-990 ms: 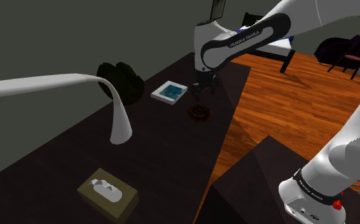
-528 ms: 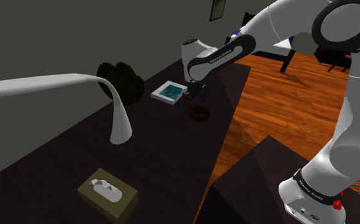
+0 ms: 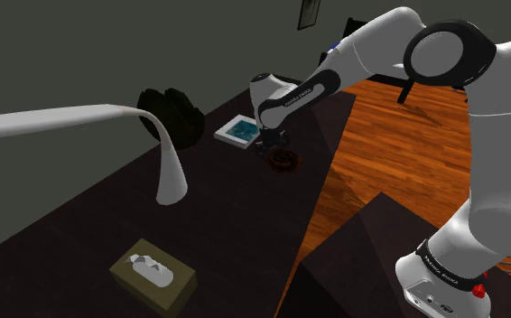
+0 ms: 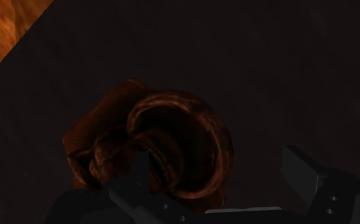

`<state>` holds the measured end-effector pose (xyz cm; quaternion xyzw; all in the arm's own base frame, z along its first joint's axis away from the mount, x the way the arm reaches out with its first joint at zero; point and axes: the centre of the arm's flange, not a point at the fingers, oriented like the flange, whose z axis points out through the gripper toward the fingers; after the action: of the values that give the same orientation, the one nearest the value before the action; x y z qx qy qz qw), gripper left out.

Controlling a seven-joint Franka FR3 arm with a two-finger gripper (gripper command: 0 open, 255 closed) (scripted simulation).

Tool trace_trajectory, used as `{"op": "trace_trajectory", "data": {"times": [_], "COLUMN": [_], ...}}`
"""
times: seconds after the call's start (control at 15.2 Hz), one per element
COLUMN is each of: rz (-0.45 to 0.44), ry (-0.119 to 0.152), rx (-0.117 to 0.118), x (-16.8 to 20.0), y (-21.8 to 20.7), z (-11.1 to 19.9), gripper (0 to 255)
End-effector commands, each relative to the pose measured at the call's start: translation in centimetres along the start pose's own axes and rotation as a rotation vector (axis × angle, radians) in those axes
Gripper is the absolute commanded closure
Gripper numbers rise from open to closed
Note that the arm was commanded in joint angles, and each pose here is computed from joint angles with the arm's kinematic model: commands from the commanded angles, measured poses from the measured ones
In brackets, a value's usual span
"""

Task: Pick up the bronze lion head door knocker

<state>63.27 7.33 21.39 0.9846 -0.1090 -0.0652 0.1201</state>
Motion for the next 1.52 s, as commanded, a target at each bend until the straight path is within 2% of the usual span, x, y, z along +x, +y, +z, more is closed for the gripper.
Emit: {"op": "trace_trajectory", "data": {"times": [0.0,0.2,0.26,0.86,1.45], "rz": [0.0,0.0,0.0,0.0,0.0], "ry": [0.0,0.0,0.0,0.0,0.0], "rx": [0.0,0.0,0.0,0.0,0.0], "x": [0.1,0.2,0.1,0.2,-0.3], "y": [-0.2,-0.4,-0.4,-0.4,0.7], "z": [1.1,1.9,1.9,1.9,-2.7], "gripper": [0,0,255,255,255]}}
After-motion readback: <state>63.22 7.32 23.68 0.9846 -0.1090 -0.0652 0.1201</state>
